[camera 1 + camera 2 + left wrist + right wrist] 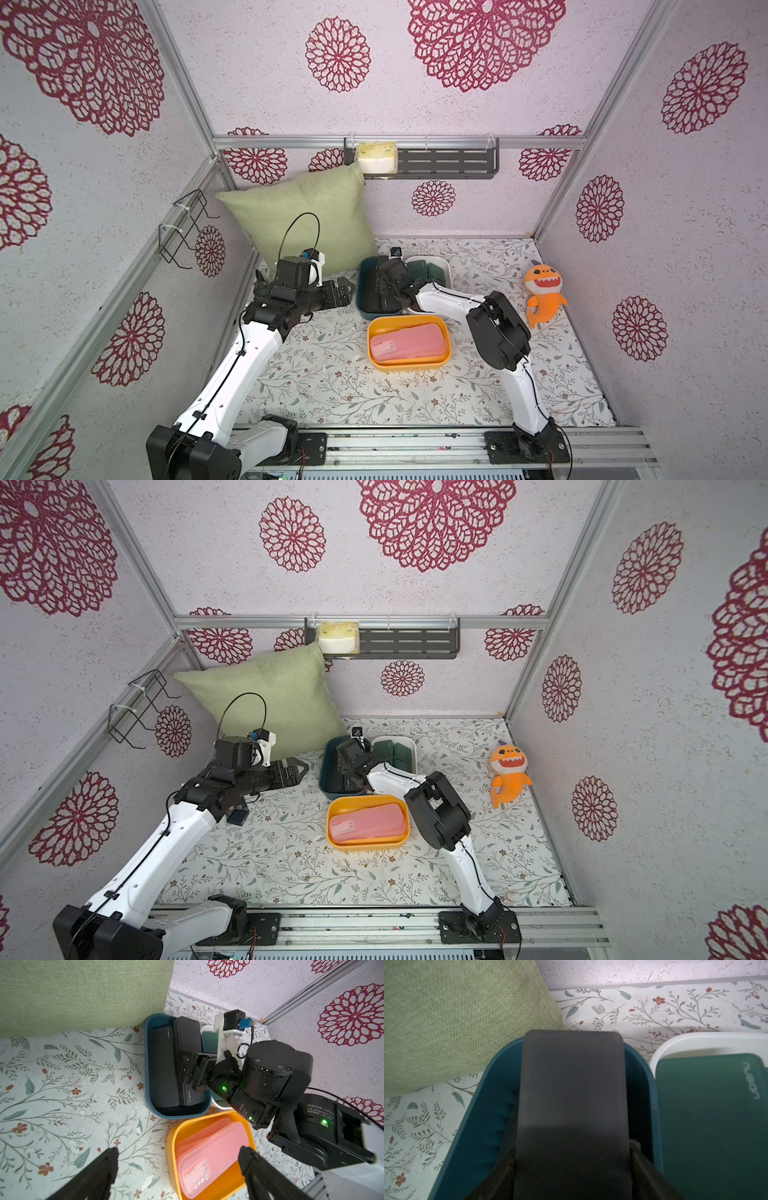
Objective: Place the pencil cases by color into the storage box
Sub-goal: Place the pencil case at the storage box.
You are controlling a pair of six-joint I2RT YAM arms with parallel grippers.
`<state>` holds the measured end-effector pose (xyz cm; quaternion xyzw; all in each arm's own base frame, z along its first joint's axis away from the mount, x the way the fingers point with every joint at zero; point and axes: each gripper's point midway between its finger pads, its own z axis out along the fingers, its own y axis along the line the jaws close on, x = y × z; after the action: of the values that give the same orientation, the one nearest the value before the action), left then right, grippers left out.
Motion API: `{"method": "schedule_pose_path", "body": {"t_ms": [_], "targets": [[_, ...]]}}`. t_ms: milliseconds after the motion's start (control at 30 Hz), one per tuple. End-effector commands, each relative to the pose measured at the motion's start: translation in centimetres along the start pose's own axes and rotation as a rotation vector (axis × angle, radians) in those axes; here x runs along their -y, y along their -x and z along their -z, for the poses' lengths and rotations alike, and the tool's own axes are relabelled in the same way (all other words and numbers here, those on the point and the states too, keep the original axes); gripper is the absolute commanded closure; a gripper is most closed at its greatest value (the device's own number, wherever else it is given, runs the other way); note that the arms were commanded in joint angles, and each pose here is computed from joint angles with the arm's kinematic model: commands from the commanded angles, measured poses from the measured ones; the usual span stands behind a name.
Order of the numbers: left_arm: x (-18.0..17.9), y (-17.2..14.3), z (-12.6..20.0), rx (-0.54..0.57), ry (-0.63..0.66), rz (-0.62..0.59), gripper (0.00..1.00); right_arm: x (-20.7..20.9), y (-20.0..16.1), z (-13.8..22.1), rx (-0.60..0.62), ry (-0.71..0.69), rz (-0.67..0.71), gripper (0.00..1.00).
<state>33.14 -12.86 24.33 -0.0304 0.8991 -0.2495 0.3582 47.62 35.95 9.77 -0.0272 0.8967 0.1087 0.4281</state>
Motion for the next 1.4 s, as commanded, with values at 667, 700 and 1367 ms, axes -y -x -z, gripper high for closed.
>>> {"method": "schedule_pose_path", "body": {"t_ms": [667,700,1367], "targets": [[0.4,-2.3,-1.2,-0.141,-0.055,0.032,0.03,4.9,-6.7,-0.8,-0.243,-0.244,-0.103,0.38],[0.4,-2.3,-1.4,-0.146,-0.060,0.033,0.03,4.9,-6.8,-0.8,-0.245,-0.246,-0.102,0.38],[0.1,-2.8,-2.1,-0.169,-0.057,0.039,0.03,5.7,-7.6,-1.3,-0.265,-0.290,-0.059,0.15]]}}
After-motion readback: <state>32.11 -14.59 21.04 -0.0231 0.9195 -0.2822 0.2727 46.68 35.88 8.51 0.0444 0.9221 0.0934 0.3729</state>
